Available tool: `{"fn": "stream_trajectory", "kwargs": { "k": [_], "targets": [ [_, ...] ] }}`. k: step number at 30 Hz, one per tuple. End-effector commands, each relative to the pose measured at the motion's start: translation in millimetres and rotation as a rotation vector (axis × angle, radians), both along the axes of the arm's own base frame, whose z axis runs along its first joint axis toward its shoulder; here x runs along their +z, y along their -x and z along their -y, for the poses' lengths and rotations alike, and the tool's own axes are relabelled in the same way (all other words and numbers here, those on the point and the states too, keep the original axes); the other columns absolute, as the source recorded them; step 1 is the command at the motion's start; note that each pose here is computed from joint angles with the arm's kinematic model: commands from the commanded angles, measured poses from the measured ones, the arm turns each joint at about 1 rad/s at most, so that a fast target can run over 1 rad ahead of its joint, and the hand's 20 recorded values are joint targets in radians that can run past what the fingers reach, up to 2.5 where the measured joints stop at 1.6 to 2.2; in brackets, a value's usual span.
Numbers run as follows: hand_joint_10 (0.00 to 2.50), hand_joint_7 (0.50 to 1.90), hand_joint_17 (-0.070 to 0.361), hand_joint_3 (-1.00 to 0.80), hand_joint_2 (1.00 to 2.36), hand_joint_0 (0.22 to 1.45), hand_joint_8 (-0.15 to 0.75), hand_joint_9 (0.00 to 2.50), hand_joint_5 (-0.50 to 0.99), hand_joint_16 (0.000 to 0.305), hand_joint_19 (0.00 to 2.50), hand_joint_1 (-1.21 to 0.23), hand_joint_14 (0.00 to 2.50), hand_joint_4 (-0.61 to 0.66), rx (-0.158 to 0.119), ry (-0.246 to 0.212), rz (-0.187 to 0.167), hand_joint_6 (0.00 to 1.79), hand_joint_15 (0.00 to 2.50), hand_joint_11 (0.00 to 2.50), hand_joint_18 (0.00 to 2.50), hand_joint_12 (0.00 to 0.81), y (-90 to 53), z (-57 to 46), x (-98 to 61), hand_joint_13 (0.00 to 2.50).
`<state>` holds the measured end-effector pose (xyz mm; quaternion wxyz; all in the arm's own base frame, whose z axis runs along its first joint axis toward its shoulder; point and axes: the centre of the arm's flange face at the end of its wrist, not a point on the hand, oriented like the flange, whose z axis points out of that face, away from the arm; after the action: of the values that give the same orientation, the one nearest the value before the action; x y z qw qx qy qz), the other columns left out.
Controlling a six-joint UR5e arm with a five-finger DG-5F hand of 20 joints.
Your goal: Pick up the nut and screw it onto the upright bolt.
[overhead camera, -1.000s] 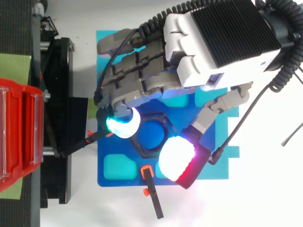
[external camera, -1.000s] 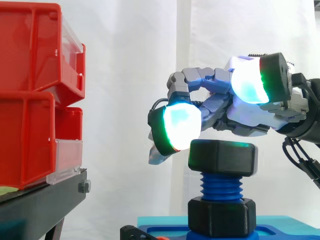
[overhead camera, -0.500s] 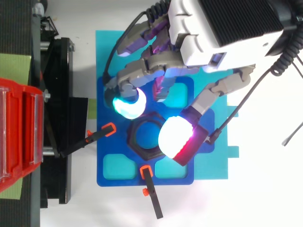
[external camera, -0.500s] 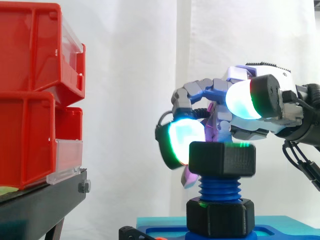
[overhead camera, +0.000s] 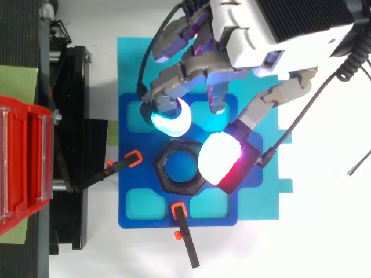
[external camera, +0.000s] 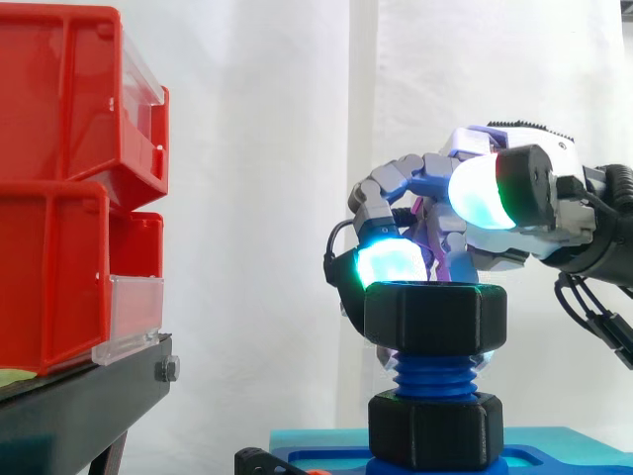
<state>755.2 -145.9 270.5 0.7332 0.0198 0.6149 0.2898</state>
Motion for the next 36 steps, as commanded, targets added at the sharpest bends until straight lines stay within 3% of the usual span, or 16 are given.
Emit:
{"fn": "stream_trajectory", "kwargs": {
  "k": [1, 3, 4, 5, 6, 7, 13, 17, 21, 27, 31, 35, 36],
  "targets": [
    [0.01, 1.1, 0.011, -0.5, 1.0, 0.51, 0.175, 1.76, 0.05, 0.005, 0.0, -0.32, 0.0, 0.08, 0.007, 0.001, 0.027, 0.71, 0.06, 0.25, 0.97, 0.151, -2.6, -0.4, 5.5, 1.3],
    [0.01, 1.26, 0.021, -0.5, 1.0, 0.51, 0.221, 1.68, 0.05, 0.009, 0.0, -0.28, 0.0, 0.11, 0.01, 0.003, 0.034, 0.63, 0.06, 0.31, 0.85, 0.18, -4.5, -0.5, 10.3, 1.21],
    [0.01, 1.49, 0.031, -0.5, 1.0, 0.5, 0.266, 1.59, 0.04, 0.014, 0.0, -0.25, 0.0, 0.16, 0.01, 0.003, 0.042, 0.51, 0.06, 0.31, 0.78, 0.211, -6.0, -0.4, 14.0, 1.17],
    [0.01, 1.3, 0.052, -0.5, 1.0, 0.49, 0.312, 1.45, -0.01, 0.023, 0.0, -0.2, 0.0, 0.21, 0.01, 0.003, 0.045, 0.5, 0.06, 0.29, 0.74, 0.251, -6.8, -0.4, 16.1, 1.05],
    [0.01, 1.27, 0.053, -0.5, 1.0, 0.49, 0.316, 1.45, -0.02, 0.024, 0.0, -0.2, 0.0, 0.22, 0.01, 0.003, 0.045, 0.5, 0.05, 0.28, 0.74, 0.254, -6.8, -0.4, 16.1, 1.05],
    [0.01, 1.14, 0.062, -0.5, 1.0, 0.48, 0.329, 1.42, -0.06, 0.027, 0.0, -0.17, 0.0, 0.25, 0.013, 0.004, 0.055, 0.5, 0.04, 0.27, 0.73, 0.28, -9.3, -0.5, 23.0, 1.0],
    [0.0, 0.92, 0.072, -0.5, 1.0, 0.47, 0.292, 0.98, -0.14, 0.032, 0.0, -0.14, 0.0, 0.25, 0.034, -0.014, 0.075, 0.5, 0.0, 0.04, 0.45, 0.316, -14.9, -2.4, 39.0, 0.71],
    [0.0, 0.75, 0.081, -0.5, 1.0, 0.46, 0.26, 0.66, -0.16, 0.036, 0.0, -0.12, 0.0, 0.2, 0.039, -0.024, 0.073, 0.5, 0.0, 0.0, 0.17, 0.33, -16.0, -7.9, 38.6, 0.47],
    [0.0, 0.68, 0.085, -0.5, 1.0, 0.45, 0.236, 0.49, -0.18, 0.038, 0.0, -0.1, 0.0, 0.18, 0.048, -0.015, 0.055, 0.5, 0.0, 0.0, 0.0, 0.332, -14.7, -18.6, 30.2, 0.31],
    [0.0, 0.58, 0.092, -0.5, 1.0, 0.45, 0.176, 0.27, -0.21, 0.041, 0.0, -0.05, 0.0, 0.11, 0.059, -0.025, 0.002, 0.5, 0.0, 0.0, 0.0, 0.329, -8.5, -38.5, 4.9, 0.1],
    [0.0, 0.57, 0.095, -0.5, 1.0, 0.45, 0.145, 0.23, -0.21, 0.042, 0.0, -0.03, 0.0, 0.1, 0.056, -0.032, -0.016, 0.5, 0.0, 0.0, 0.0, 0.309, -5.4, -43.3, -5.4, 0.07],
    [0.0, 0.58, 0.095, -0.5, 1.0, 0.45, 0.143, 0.22, -0.21, 0.042, 0.0, -0.03, 0.0, 0.1, 0.058, -0.03, -0.02, 0.5, 0.0, 0.0, 0.0, 0.308, -5.1, -44.6, -5.9, 0.07],
    [0.0, 0.58, 0.095, -0.5, 1.0, 0.44, 0.144, 0.22, -0.21, 0.042, 0.0, -0.03, 0.0, 0.1, 0.066, -0.03, -0.021, 0.5, 0.0, 0.0, 0.0, 0.307, -5.6, -49.4, -6.1, 0.07]
  ]
}}
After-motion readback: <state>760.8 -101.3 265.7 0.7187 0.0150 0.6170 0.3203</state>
